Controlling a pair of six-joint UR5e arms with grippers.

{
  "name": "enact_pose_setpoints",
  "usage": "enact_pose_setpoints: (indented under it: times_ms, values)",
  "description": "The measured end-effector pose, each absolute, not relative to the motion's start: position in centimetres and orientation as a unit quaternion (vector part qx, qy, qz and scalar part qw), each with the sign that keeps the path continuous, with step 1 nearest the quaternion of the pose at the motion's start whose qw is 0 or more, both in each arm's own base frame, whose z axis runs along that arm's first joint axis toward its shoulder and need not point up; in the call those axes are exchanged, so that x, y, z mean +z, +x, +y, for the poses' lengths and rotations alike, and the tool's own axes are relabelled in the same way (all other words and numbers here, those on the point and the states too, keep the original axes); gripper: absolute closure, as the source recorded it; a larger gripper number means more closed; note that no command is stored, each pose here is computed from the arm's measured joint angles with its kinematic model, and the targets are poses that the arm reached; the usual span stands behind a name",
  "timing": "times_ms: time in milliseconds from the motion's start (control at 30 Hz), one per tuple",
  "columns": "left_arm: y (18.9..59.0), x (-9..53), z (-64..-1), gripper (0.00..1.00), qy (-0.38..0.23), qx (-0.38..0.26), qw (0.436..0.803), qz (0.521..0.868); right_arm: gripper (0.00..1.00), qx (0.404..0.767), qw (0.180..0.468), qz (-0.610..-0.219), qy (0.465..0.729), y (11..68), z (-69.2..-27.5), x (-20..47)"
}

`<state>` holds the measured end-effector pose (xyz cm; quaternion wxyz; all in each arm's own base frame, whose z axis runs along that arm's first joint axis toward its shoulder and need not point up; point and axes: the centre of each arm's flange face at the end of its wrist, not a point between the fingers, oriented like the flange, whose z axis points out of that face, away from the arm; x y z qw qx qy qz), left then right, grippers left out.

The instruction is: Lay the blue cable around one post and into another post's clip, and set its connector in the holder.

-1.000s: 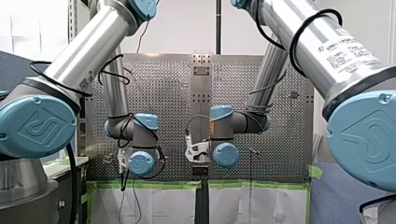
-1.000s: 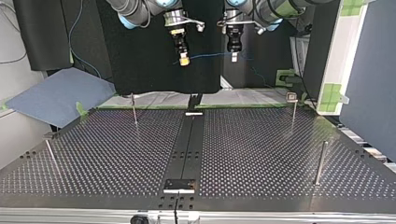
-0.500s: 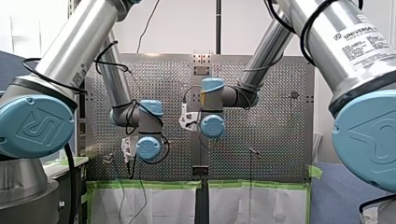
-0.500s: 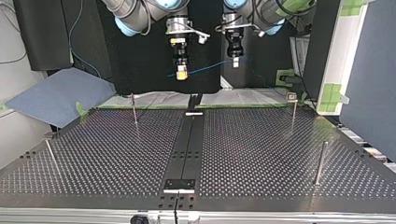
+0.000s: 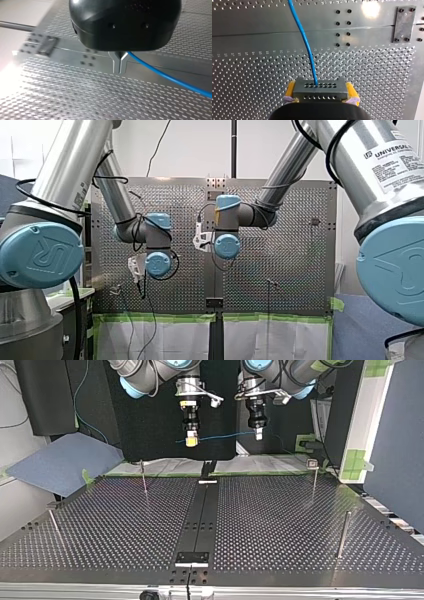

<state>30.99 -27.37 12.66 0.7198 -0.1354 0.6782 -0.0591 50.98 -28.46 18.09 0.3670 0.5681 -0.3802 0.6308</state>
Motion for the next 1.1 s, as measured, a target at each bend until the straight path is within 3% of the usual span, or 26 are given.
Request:
enact_pose_setpoints:
  times_ms: [367, 867, 1100]
  values:
    - [32.5, 16.9, -26.4, 1.0, -0.185, -0.113, 0.741, 0.635, 1.0, 0.652, 0.362, -0.373, 0.552, 51.5, -28.7, 18.6]
    - [33.5, 22.3, -24.7, 1.0, -0.203, -0.106, 0.756, 0.614, 1.0, 0.674, 0.37, -0.326, 0.55, 53.5, -28.8, 21.0]
    - [33.9, 24.9, -23.5, 1.0, -0.214, -0.099, 0.761, 0.604, 1.0, 0.681, 0.384, -0.314, 0.539, 54.0, -29.6, 25.2]
